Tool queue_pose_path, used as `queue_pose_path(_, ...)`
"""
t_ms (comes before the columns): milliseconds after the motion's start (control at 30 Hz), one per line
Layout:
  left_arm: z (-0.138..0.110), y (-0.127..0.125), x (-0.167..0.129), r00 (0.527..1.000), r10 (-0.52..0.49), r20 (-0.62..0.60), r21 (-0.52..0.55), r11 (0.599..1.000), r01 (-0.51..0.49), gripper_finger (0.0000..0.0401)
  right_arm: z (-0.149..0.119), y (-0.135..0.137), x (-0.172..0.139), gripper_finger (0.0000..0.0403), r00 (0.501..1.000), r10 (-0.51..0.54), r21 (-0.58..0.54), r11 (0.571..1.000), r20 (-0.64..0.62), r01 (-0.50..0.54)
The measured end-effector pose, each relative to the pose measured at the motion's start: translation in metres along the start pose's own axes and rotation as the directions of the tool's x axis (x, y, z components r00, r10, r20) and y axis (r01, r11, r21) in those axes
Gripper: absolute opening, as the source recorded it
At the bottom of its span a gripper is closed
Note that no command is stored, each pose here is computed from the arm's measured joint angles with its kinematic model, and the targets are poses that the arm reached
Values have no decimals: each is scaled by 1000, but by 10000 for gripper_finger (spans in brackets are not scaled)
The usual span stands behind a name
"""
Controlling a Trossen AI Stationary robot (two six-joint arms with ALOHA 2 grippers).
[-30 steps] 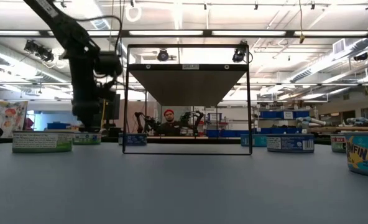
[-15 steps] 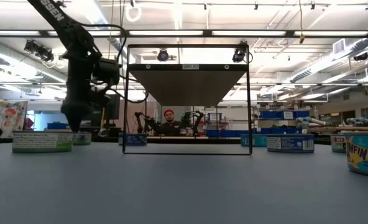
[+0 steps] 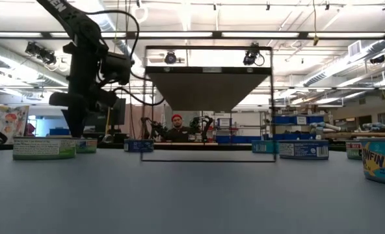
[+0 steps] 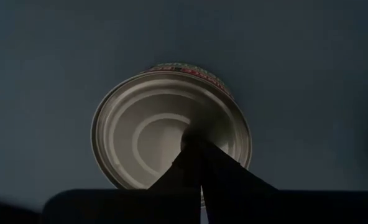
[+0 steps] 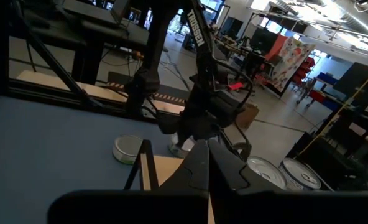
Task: Stack canned seafood by type on shelf
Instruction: Put the green tuna can on the shelf
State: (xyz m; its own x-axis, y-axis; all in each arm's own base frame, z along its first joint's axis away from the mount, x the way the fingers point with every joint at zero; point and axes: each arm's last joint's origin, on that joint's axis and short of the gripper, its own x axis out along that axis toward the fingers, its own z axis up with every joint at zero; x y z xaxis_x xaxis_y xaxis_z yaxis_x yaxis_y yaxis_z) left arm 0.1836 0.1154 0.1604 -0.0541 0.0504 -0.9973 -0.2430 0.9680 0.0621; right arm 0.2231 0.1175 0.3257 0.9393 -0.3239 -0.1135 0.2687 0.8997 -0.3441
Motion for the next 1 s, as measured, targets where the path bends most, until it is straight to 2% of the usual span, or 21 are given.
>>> queue_pose_path(200, -2, -12, -3, 999, -24, -24, -56, 998, 23, 1, 0, 0, 0, 4, 1000, 0, 0, 1000, 0, 0)
queue_pose_path(667, -19, -16, -8, 990, -27, -141, -244, 970, -8, 0, 0, 0, 0, 4, 1000, 0, 0, 1000, 0, 0)
queue_pose_path(867, -20, -24, -9, 983, -91, -157, -263, 964, 47, 0, 0, 0, 0, 4, 1000, 0, 0, 1000, 0, 0)
queue_pose_path(1000, -19, -37, -10, 978, -123, -169, -224, 971, 83, 0, 0, 0, 0, 4, 1000, 0, 0, 1000, 0, 0)
